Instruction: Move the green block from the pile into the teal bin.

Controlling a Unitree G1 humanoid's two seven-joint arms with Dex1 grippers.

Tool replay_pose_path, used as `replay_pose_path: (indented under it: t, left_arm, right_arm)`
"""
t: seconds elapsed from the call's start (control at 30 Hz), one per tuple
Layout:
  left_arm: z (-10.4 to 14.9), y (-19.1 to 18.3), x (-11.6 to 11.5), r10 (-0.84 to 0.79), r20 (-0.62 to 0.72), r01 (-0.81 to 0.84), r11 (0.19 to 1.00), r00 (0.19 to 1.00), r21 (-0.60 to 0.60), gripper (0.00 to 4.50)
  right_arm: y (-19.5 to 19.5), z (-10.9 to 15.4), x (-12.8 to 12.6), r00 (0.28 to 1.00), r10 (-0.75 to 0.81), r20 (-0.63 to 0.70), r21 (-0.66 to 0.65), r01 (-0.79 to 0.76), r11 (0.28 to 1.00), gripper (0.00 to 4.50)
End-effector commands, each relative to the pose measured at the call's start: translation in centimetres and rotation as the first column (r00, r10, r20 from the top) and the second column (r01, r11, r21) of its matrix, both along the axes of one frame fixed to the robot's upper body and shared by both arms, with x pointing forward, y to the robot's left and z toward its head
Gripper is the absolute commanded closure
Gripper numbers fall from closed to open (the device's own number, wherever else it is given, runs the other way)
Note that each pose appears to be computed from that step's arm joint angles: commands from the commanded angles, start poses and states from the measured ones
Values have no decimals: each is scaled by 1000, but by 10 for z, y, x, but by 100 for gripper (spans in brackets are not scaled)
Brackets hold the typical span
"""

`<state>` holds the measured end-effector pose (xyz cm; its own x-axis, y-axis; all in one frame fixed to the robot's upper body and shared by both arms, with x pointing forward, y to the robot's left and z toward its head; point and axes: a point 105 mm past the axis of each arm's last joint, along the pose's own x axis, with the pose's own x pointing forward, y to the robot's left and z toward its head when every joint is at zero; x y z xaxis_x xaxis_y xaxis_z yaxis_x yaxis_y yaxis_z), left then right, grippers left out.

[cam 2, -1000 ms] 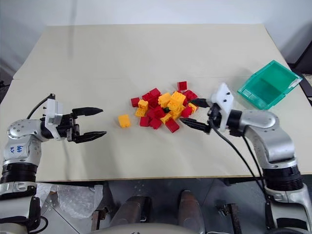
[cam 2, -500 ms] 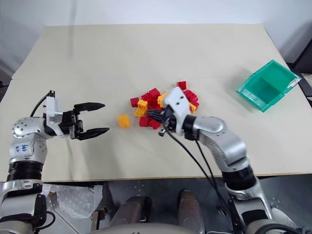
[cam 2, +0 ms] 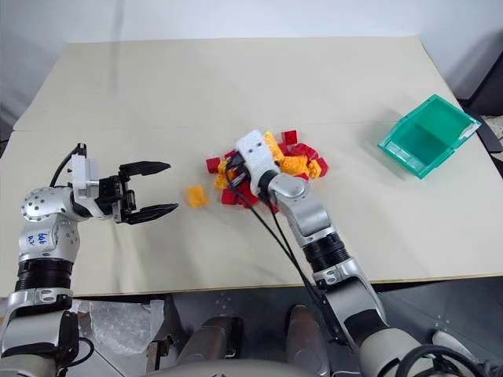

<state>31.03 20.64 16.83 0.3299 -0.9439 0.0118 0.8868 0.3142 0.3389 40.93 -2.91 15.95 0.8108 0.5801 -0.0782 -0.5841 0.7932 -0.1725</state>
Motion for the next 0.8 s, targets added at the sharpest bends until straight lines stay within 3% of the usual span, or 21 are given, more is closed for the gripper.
replay_pose_path:
  t: [0.03,0.27,0.47,0.73,0.8]
  left_arm:
    - [12,0,-4,-3,60,4,1000,998,-7,0]
    - [8,-2,-3,2,55,-1,1000,998,-12,0]
    - [8,-6,0,-16,47,16,1000,999,-19,0]
    - [7,-8,5,-20,49,22,999,999,-32,0]
    - [6,-9,5,-22,48,23,999,999,-33,0]
  right_arm:
    - [-33,3,11,992,-125,21,-3,125,992,448]
    - [-82,0,13,973,-227,40,-90,229,969,448]
    - [-88,29,-18,999,15,46,-105,-10,994,448]
    - [-121,44,-62,972,233,-39,-218,-236,947,448]
    - [-130,49,-73,960,268,-76,-213,-278,937,391]
